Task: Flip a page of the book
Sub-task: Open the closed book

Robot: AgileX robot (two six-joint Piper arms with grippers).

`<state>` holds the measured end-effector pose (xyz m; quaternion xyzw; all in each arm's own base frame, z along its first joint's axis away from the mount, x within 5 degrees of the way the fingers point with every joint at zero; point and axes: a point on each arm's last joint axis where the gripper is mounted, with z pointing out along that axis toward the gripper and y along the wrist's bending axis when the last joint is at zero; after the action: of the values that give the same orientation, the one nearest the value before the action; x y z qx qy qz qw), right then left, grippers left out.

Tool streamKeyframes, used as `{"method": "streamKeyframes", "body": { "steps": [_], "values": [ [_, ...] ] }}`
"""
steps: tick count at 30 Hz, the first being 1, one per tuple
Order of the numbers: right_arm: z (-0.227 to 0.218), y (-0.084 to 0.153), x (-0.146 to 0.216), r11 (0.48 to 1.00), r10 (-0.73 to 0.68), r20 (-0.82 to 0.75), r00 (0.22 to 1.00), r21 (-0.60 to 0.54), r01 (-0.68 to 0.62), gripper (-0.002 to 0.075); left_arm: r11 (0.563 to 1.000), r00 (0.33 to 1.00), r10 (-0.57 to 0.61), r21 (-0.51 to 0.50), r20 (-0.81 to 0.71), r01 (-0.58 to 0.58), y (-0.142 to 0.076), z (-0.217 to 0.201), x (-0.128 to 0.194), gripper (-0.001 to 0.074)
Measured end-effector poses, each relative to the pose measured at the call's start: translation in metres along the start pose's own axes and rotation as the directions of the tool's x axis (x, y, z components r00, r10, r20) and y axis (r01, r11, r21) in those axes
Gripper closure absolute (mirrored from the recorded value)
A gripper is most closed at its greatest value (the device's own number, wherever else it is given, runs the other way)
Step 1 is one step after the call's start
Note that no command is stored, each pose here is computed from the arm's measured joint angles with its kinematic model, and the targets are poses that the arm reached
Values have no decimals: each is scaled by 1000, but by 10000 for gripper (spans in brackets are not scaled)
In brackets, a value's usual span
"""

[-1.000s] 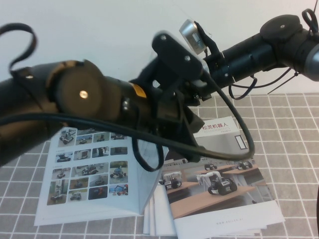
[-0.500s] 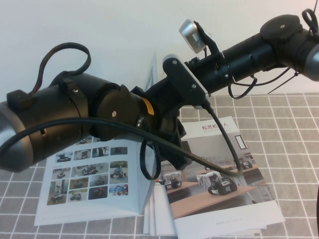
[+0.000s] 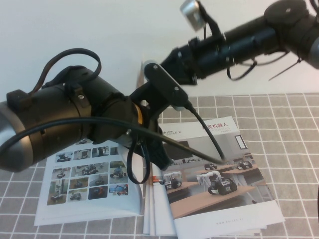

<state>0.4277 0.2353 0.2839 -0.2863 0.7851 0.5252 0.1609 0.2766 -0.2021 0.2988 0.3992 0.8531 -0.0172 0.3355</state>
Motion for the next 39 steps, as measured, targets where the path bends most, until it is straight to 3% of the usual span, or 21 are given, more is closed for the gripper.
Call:
{"method": "streamKeyframes", "body": {
  "steps": [7, 13, 18, 21, 24, 32, 39],
  "values": [
    [-17, 30, -24, 988, -151, 49, 987, 34, 150, 392, 988, 988, -123, -101, -95, 113, 8, -1, 10, 738],
    [-24, 6, -14, 937, -156, -133, 979, 295, 189, 428, 964, 964, -223, -176, -143, 197, 13, -2, 16, 738],
    [-25, -16, -4, 860, -99, -253, 962, 464, 210, 578, 952, 941, -267, -207, -207, 225, 14, -4, 23, 738],
    [-13, -25, 2, 842, -87, -307, 948, 486, 235, 678, 948, 924, -280, -225, -261, 224, 13, -3, 28, 738],
    [3, -32, 8, 836, -76, -354, 932, 487, 253, 712, 945, 912, -292, -235, -289, 229, 13, 2, 31, 738],
    [29, -48, 21, 841, -52, -416, 908, 473, 265, 727, 917, 863, -375, -273, -339, 291, 8, 29, 38, 738],
    [31, -57, 25, 827, -43, -443, 895, 487, 281, 727, 892, 789, -440, -310, -428, 329, 6, 65, 63, 738]
  ]
}}
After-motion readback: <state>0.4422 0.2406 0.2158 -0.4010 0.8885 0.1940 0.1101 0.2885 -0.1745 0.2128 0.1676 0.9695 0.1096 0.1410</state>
